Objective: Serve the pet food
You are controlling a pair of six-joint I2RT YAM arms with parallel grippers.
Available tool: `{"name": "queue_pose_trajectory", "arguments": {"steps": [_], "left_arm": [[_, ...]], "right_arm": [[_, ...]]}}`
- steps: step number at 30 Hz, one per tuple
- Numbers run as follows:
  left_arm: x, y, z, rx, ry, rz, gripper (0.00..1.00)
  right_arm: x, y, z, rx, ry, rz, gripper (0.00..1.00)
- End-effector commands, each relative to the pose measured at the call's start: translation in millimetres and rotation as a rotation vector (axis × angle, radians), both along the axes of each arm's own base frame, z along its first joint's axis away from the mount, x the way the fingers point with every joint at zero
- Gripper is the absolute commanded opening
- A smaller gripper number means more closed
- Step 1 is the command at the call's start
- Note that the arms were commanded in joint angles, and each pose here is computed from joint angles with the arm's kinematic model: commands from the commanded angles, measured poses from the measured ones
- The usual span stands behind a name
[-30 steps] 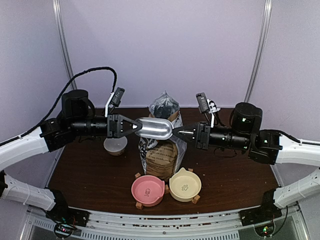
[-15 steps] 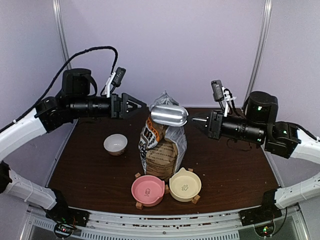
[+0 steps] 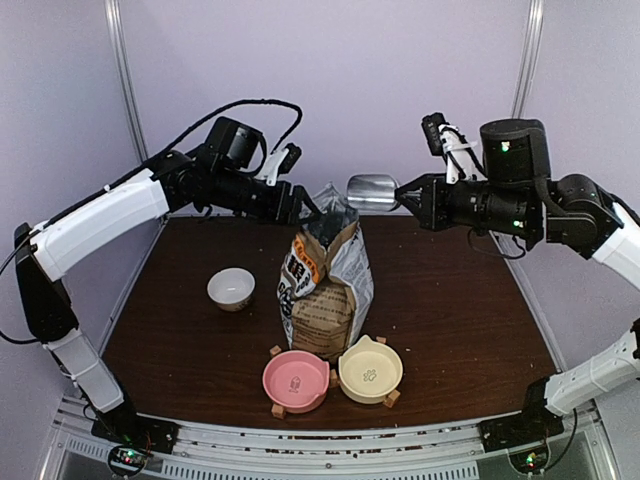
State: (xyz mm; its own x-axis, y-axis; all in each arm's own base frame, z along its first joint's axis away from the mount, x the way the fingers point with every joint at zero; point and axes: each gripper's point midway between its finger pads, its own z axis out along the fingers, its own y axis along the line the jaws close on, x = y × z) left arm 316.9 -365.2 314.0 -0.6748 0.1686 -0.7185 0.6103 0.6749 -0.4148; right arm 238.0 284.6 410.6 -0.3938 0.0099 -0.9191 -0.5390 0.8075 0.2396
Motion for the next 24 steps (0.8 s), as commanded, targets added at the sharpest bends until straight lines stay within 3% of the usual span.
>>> {"name": "queue_pose_trajectory", "arguments": {"steps": [1,4,10,15,19,24], "left_arm": [[3.1,0.9,12.6,0.019,-0.039,-0.023,0.51],[4.7,-0.2,10.6,0.025,-0.039,-0.028,0.37],[6.1,-1.4,0.5,0.047,-0.019,-0.042,0.23],[10.3,1.1,-0.1,0.062,-0.036,-0.035,0.0],[19.1,5.5,12.8,0.079,-0.113,-0.01,0.0],[12.3,-10.1,46.1,0.019,-0.25,-0.105,0.0]], "right_arm": [[9.1,-4.8,-7.1,-0.124,0.013,-0.043,0.0],[12.7,5.1,-3.9,-0.131,0.016,-0.029,0.0],[23.0,27.7,-7.8,-0.182,0.044,-0.007,0.0],[36.7,47.9,-28.5,-0.28,0.106,-0.013,0.0],[48.8,44.4,-42.0,-0.379,0.164,-0.09,0.0],[55.7,27.1,-71.1,-0.486,0.261,-0.168,0.0]]}}
